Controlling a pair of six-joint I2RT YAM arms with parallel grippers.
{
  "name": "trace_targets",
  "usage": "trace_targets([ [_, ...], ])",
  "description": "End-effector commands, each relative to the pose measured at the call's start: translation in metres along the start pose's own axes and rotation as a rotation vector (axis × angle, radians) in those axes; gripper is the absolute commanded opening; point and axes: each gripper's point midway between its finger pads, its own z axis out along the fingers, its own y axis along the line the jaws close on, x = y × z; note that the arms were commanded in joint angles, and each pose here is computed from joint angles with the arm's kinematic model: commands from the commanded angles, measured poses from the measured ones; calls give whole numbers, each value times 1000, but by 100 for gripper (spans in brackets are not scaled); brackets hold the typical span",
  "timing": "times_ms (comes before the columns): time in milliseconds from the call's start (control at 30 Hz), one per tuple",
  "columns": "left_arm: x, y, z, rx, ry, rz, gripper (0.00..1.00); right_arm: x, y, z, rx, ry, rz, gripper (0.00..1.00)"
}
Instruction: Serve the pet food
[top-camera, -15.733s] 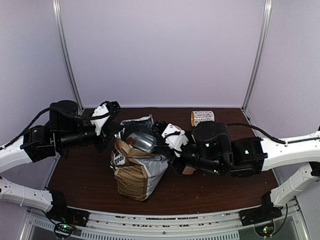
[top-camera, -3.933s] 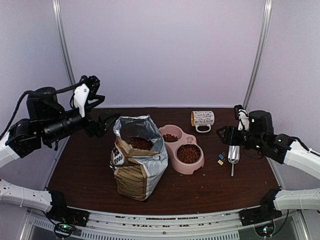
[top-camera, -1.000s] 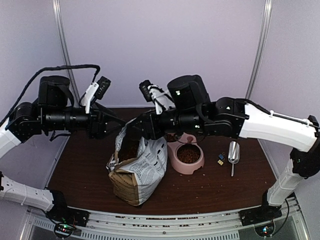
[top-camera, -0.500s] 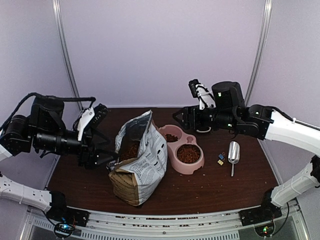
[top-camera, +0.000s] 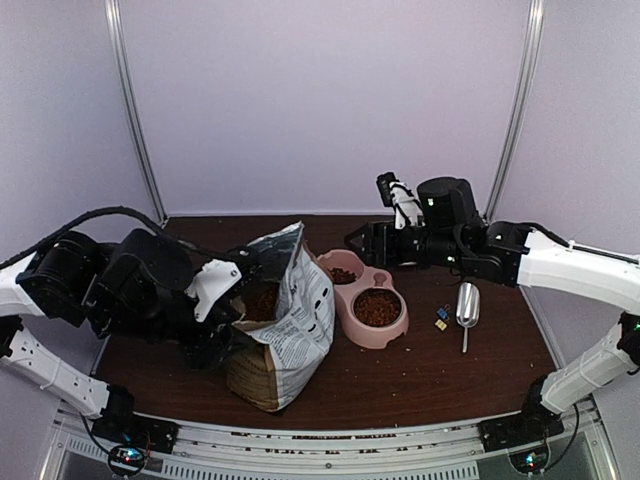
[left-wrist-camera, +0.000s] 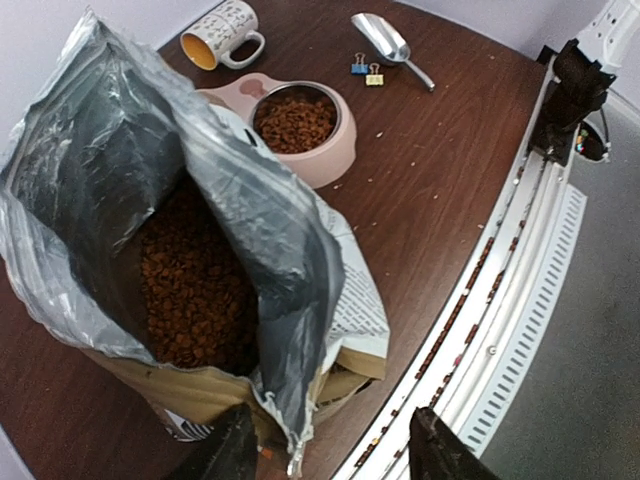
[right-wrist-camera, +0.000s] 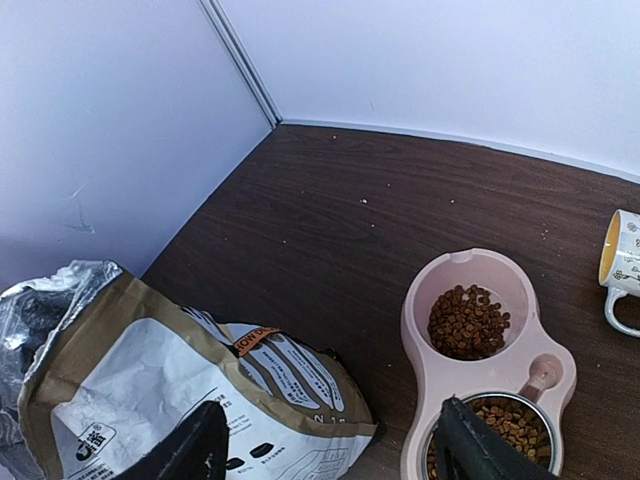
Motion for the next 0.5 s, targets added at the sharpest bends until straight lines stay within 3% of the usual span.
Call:
trace_targets([
  [0, -3, 27, -7, -184, -4, -6, 53, -1, 4, 5, -33, -14, 25, 72],
  [200, -7, 26, -19, -188, -30, 10, 51, 1, 0, 5, -19, -13, 20, 72],
  [467, -3, 19, -30, -100, -54, -43, 61, 3, 0, 9, -19, -10, 22, 72],
])
